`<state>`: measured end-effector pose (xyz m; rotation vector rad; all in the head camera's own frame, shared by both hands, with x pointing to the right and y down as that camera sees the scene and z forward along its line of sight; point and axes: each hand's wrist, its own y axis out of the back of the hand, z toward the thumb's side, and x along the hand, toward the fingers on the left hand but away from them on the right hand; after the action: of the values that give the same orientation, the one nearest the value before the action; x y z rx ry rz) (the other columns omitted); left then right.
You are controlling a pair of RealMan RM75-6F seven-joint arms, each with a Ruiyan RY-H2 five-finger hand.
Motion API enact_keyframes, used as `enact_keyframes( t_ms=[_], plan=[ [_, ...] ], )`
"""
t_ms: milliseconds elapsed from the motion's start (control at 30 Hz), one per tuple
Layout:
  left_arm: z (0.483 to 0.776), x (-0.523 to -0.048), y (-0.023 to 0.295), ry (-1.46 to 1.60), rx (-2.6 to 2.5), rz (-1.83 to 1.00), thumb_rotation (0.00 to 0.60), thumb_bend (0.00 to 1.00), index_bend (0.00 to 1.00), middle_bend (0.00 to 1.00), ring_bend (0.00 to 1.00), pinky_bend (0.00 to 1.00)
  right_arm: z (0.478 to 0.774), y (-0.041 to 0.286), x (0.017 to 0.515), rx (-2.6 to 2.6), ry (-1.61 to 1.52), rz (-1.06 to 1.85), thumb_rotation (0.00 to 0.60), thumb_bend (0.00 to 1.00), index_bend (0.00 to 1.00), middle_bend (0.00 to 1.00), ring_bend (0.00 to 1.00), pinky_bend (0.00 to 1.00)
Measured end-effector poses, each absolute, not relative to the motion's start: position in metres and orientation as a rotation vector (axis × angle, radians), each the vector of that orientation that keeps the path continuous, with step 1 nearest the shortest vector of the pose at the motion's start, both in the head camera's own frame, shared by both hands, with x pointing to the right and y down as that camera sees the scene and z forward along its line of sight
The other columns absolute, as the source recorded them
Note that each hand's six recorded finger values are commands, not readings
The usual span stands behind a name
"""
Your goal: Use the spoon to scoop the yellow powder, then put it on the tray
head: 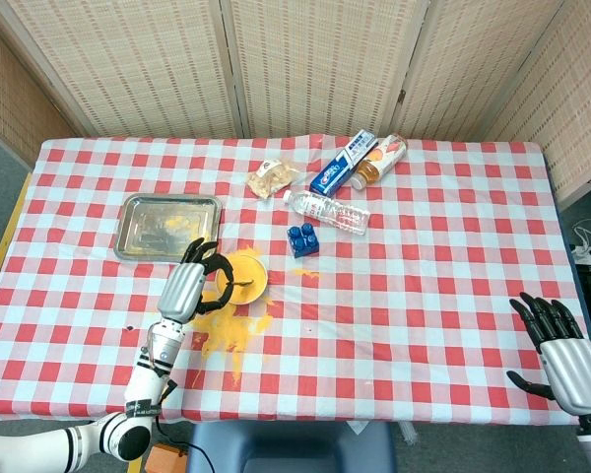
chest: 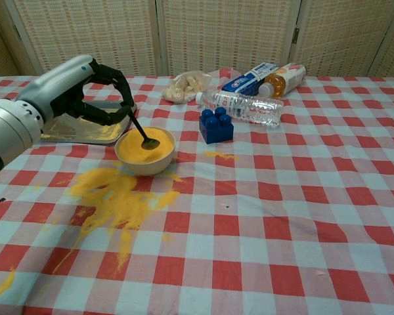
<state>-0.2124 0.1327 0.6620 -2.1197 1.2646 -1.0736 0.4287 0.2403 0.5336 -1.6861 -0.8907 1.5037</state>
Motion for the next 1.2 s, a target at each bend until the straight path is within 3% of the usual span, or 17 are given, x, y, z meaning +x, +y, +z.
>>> enact_keyframes(
  t_ms=[633, 1200],
  plan=[
    [0.683, -0.236, 0.112, 1.295, -2.011, -1.174, 0.600, 0.67, 0.82, 0.42, 0.13, 0.05, 0.535, 0.240, 0.429, -1.681, -0.889, 1.511, 0.600, 0.05, 0.00, 0.00, 0.00, 0.00],
    [0.675, -0.231, 0.111, 1.319, -2.000, -1.105, 0.600, 0.67, 0.82, 0.42, 0.13, 0.05, 0.535, 0.240, 0.429, -1.682, -0.887, 1.513, 0.600, 0.05, 0.00, 0.00, 0.00, 0.00]
  ],
)
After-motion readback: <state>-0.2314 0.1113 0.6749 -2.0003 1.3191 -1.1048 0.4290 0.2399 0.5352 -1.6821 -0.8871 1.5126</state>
